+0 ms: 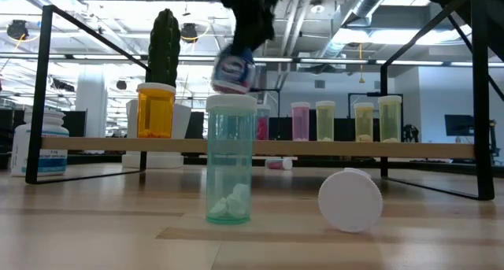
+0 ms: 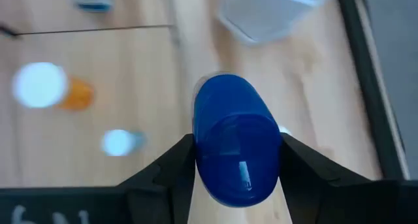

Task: Pick and place medicine bottles onto shelf by color
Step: Put the large blue pill bottle on the shelf

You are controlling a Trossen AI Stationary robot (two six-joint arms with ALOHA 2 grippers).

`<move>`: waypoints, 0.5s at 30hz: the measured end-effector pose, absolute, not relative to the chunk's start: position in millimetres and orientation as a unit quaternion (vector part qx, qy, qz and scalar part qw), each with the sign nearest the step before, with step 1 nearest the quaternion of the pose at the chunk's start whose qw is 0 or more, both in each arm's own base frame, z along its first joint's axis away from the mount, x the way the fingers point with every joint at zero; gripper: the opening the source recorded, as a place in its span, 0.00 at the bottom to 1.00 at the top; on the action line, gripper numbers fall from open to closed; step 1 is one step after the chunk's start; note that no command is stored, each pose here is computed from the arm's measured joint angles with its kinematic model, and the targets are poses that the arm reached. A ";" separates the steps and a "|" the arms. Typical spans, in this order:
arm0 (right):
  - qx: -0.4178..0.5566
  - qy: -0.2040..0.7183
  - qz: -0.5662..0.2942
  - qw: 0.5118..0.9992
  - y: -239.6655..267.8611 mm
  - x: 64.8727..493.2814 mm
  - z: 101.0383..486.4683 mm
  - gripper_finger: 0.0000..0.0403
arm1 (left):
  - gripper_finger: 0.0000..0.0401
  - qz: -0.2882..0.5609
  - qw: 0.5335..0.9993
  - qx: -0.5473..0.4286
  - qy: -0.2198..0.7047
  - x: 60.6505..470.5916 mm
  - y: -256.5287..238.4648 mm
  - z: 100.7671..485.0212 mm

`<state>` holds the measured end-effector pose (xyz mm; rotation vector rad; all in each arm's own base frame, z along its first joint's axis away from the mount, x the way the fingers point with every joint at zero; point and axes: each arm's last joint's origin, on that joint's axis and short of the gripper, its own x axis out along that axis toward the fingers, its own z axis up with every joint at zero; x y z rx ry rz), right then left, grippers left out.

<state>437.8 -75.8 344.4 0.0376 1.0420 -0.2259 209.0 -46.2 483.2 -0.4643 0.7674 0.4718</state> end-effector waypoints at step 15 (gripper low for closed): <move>0.004 0.474 -0.078 0.877 -44.4 476.2 308.3 0.49 | 0.64 0.183 0.866 -0.254 0.389 206.3 -58.1 482.5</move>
